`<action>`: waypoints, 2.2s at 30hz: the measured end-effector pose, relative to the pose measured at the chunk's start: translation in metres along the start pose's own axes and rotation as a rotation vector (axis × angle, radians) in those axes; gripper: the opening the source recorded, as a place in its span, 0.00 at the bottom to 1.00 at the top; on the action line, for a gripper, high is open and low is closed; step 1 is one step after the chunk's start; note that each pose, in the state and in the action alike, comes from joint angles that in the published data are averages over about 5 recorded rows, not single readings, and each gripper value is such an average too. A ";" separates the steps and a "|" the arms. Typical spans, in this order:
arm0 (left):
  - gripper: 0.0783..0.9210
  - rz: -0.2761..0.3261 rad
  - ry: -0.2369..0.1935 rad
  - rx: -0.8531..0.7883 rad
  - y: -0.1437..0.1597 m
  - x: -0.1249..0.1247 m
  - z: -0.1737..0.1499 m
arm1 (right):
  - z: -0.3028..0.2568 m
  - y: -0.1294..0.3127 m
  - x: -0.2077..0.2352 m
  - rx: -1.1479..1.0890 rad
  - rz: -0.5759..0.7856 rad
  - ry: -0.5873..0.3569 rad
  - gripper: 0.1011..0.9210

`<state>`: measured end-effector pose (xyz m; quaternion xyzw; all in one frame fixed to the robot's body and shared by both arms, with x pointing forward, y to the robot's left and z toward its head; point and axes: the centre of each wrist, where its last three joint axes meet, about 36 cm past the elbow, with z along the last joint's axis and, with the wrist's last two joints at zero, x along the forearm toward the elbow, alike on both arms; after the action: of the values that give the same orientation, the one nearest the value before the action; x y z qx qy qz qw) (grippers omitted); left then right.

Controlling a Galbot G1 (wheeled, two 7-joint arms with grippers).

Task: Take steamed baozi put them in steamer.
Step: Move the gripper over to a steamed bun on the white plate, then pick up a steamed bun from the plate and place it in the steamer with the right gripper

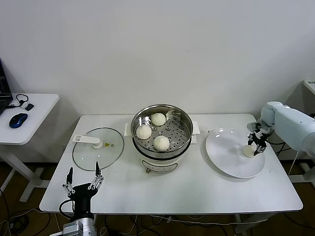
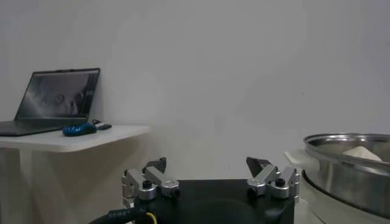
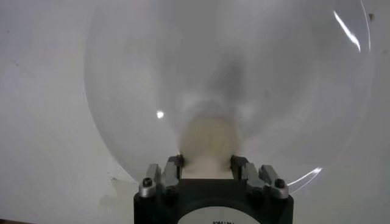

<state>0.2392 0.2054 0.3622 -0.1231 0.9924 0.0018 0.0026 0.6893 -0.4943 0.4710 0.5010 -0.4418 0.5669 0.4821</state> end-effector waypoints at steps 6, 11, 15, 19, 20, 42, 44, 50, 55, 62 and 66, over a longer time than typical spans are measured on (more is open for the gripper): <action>0.88 -0.003 -0.006 0.001 0.001 -0.001 -0.002 | 0.001 -0.001 0.011 -0.001 0.010 0.003 0.47; 0.88 0.001 -0.011 0.005 0.000 -0.002 -0.004 | -0.004 -0.005 0.036 0.017 0.025 0.000 0.47; 0.88 0.009 -0.014 0.011 -0.003 -0.003 -0.006 | -0.013 -0.013 0.071 0.041 0.049 -0.007 0.47; 0.88 0.016 -0.015 0.016 -0.005 -0.003 -0.008 | -0.027 -0.019 0.111 0.070 0.079 -0.018 0.48; 0.88 0.017 -0.015 0.017 -0.006 -0.003 -0.008 | -0.031 -0.020 0.121 0.077 0.086 -0.021 0.48; 0.88 0.036 -0.015 0.059 -0.011 -0.009 -0.018 | -0.169 0.002 0.267 0.122 0.201 -0.130 0.48; 0.88 0.035 -0.015 0.062 -0.011 -0.009 -0.018 | -0.183 0.001 0.272 0.115 0.211 -0.136 0.48; 0.88 0.028 -0.016 0.069 -0.008 -0.010 -0.019 | -0.227 -0.007 0.279 0.111 0.241 -0.143 0.49; 0.88 0.021 -0.018 0.071 -0.006 -0.010 -0.020 | -0.258 -0.017 0.271 0.115 0.252 -0.144 0.51; 0.88 0.009 -0.015 0.070 -0.002 -0.010 -0.019 | -0.282 -0.029 0.243 0.112 0.249 -0.156 0.51; 0.88 0.002 -0.015 0.068 0.000 -0.011 -0.018 | -0.290 -0.036 0.225 0.106 0.247 -0.162 0.51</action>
<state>0.2495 0.2084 0.3799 -0.1221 0.9919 -0.0310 0.0142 0.6758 -0.1808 0.6641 0.5116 -0.5068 0.6023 0.3444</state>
